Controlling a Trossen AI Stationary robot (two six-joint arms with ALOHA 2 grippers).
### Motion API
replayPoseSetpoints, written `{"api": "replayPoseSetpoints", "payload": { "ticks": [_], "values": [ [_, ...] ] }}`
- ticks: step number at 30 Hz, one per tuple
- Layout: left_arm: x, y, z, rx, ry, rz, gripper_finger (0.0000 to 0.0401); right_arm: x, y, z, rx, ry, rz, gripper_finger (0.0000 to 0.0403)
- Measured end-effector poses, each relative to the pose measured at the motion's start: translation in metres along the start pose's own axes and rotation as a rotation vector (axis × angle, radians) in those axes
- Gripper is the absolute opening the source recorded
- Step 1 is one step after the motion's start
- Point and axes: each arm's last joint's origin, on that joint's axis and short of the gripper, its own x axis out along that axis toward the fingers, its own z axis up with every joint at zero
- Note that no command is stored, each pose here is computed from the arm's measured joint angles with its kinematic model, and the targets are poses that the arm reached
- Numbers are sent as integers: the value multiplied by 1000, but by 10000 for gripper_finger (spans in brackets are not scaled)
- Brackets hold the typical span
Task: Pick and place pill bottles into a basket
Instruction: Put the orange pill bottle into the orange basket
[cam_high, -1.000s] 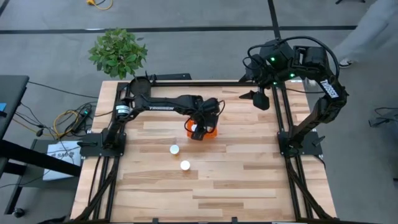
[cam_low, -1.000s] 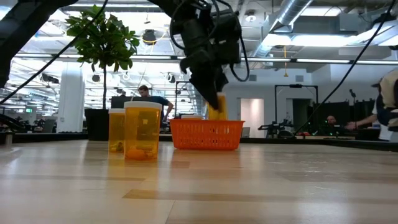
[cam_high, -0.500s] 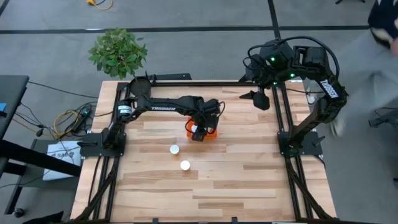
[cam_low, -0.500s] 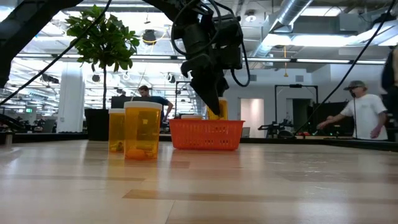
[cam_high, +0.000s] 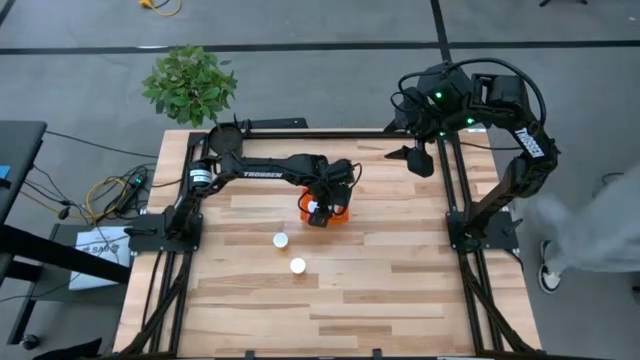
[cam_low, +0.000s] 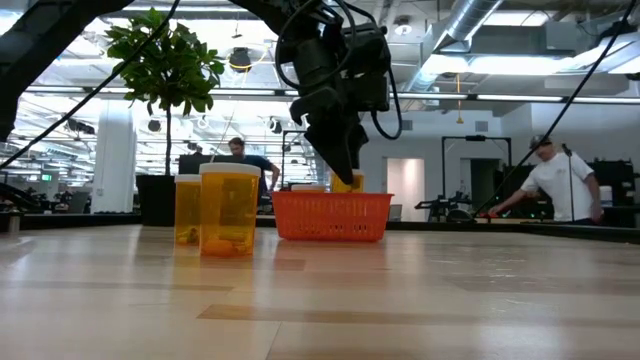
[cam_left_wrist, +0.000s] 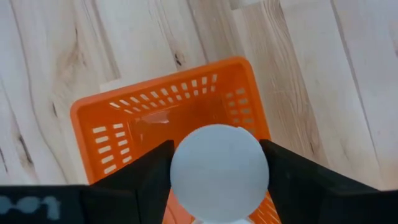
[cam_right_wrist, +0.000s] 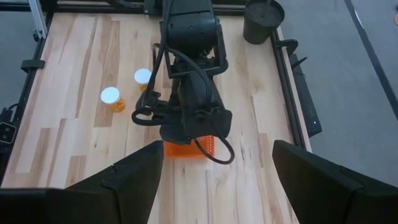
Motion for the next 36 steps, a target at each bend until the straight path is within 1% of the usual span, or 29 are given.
{"api": "replayPoseSetpoints", "payload": {
  "ticks": [14, 16, 23, 30, 36],
  "values": [
    [0, -3, 1, 4, 4, -5, 223, 0, 0, 0, 0, 0, 0, 297],
    [6, -2, 0, 4, 8, -11, 223, 0, 0, 0, 0, 0, 0, 297],
    [26, -4, -4, -34, 37, -100, 223, 0, 0, 0, -1, 0, 0, 297],
    [27, -4, -4, -37, 38, -98, 223, 0, 0, 0, -8, -1, 0, 297],
    [22, -3, -1, -35, 42, -81, 223, 0, 0, 0, -10, 0, 0, 297]
  ]
}}
